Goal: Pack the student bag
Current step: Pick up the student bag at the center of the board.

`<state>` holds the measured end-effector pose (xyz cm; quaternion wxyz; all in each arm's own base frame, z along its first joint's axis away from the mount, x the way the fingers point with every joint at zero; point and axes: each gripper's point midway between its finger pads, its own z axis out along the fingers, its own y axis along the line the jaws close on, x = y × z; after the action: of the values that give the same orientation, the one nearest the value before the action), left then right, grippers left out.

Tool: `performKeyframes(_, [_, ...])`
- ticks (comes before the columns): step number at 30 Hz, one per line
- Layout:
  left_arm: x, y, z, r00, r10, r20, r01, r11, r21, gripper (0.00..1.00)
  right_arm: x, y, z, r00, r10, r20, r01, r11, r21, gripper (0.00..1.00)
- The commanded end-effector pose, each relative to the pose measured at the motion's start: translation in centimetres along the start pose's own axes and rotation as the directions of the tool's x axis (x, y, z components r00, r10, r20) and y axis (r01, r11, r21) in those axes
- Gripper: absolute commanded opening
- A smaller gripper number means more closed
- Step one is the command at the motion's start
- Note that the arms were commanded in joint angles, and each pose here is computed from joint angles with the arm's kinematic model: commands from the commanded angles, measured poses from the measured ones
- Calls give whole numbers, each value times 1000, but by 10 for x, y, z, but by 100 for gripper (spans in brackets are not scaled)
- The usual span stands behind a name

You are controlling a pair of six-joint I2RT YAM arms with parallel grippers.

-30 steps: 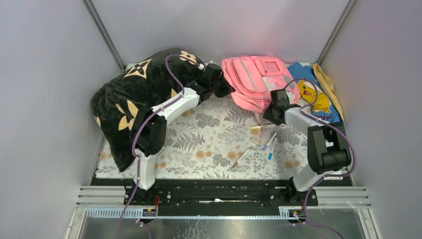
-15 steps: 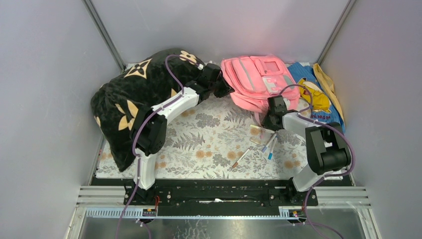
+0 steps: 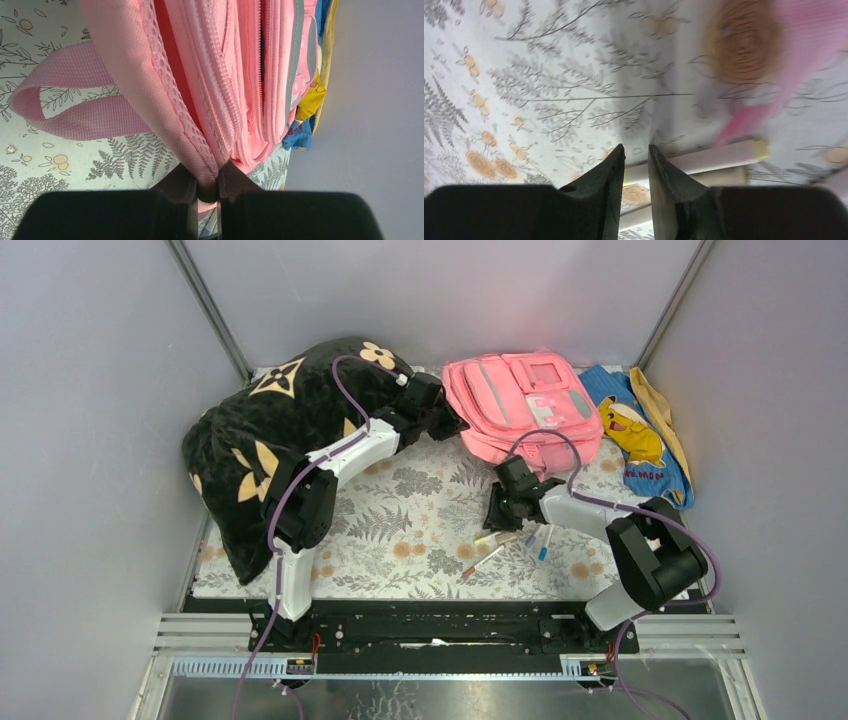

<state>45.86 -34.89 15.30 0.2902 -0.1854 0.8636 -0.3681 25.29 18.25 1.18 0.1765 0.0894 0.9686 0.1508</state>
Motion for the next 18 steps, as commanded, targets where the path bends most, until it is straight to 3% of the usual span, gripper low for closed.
performKeyframes(1, [-19,-40,-3,998,7,60,-18,985,174,0,20,27,2,996,-7,-85,5,999,-33,30])
performKeyframes(4, [-5,-30,-4,1000,13,17,-15,986,164,0,12,42,-9,997,-39,-61,36,998,-57,30])
performKeyframes(7, [19,-27,-8,999,39,-33,-32,982,185,0,-14,44,-33,997,-61,43,63,998,-27,32])
performKeyframes(12, [73,-12,-15,980,102,-173,-69,980,185,0,-59,22,-80,958,-79,276,54,994,97,45])
performKeyframes(18, [110,27,-35,957,135,-258,-105,986,126,0,-91,-6,-109,929,-31,368,-22,990,140,50])
